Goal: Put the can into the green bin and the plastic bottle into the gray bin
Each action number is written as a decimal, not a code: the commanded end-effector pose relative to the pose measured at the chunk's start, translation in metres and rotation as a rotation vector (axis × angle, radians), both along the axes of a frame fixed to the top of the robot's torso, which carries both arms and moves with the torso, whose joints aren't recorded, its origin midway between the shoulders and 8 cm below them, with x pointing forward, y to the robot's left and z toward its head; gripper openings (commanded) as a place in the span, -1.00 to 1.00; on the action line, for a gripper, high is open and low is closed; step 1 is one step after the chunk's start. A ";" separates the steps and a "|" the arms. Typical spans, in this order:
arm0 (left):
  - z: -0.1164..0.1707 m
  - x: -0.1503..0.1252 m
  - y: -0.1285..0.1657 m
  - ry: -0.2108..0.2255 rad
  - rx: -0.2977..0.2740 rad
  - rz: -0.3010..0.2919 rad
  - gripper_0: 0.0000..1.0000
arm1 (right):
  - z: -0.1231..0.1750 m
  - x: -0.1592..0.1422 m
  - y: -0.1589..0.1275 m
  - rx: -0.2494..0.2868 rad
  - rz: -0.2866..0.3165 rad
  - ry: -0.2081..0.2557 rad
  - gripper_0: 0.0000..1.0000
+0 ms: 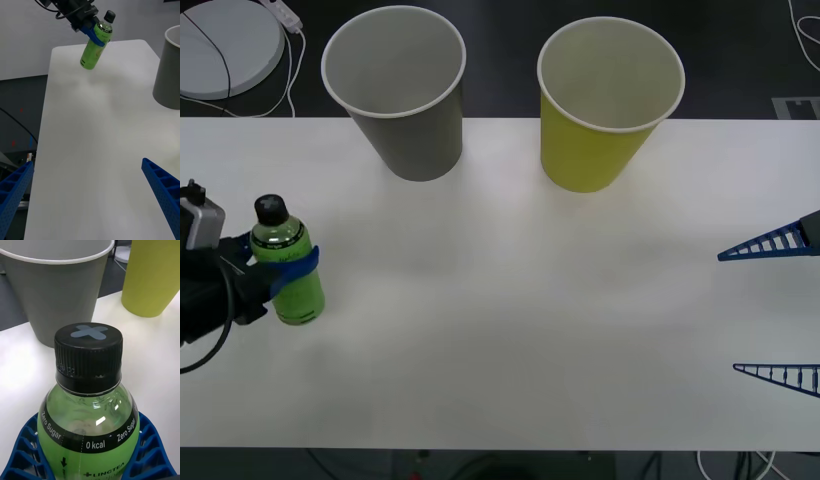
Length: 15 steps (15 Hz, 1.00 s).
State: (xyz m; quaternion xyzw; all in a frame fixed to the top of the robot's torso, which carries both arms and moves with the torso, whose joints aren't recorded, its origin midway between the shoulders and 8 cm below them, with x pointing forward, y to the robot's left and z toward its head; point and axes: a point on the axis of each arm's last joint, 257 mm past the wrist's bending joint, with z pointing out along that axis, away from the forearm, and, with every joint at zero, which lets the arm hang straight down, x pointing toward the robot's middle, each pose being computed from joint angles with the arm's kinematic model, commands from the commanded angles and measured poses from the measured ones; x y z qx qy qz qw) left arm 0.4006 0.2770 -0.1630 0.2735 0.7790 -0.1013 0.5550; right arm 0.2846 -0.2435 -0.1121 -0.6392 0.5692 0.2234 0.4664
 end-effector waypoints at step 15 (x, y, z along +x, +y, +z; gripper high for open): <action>0.090 0.014 0.031 0.060 0.113 0.061 -1.00 | 0.000 0.000 0.000 0.000 0.000 0.000 1.00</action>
